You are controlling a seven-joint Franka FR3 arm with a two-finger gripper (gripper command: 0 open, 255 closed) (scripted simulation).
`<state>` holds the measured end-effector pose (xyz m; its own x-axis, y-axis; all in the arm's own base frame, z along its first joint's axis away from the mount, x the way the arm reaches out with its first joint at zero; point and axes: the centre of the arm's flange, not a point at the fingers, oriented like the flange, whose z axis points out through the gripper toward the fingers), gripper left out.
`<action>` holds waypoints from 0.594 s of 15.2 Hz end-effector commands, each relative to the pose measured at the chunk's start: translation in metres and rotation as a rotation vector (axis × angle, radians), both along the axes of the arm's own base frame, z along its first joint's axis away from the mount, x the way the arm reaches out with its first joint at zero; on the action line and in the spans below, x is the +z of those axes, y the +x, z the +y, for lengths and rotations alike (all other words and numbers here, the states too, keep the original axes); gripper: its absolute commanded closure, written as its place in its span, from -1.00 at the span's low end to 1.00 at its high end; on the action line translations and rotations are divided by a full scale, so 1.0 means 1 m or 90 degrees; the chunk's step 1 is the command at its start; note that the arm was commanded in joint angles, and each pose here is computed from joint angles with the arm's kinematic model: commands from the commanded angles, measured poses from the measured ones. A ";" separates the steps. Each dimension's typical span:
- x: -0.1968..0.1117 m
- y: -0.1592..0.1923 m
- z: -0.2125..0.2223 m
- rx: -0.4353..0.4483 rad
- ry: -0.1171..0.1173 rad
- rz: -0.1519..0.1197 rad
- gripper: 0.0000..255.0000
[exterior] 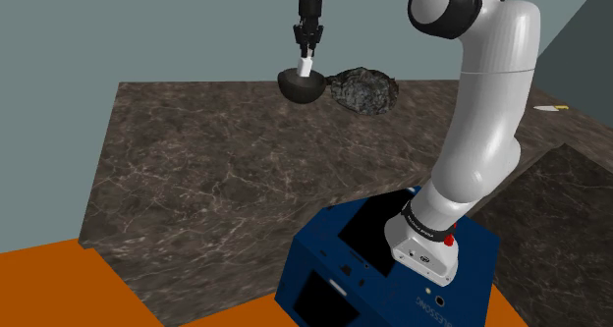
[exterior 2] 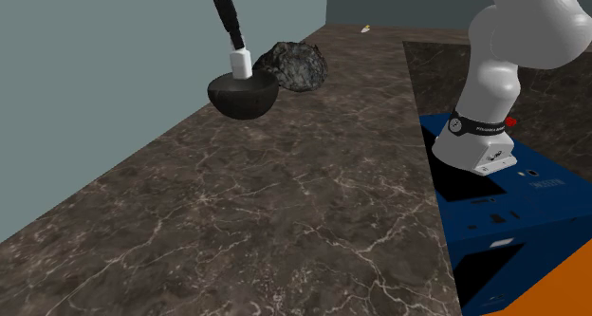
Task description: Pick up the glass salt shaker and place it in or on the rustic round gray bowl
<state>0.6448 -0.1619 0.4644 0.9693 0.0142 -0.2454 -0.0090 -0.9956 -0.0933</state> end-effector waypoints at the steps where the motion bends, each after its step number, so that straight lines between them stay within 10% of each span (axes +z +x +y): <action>1: 0.000 0.000 0.000 0.000 0.000 0.000 1.00; 2: 0.000 0.000 0.000 0.000 0.000 0.000 1.00; 3: 0.000 0.000 0.000 0.000 0.000 0.000 -1.00; 9: 0.013 0.003 -0.001 0.000 0.000 0.000 -1.00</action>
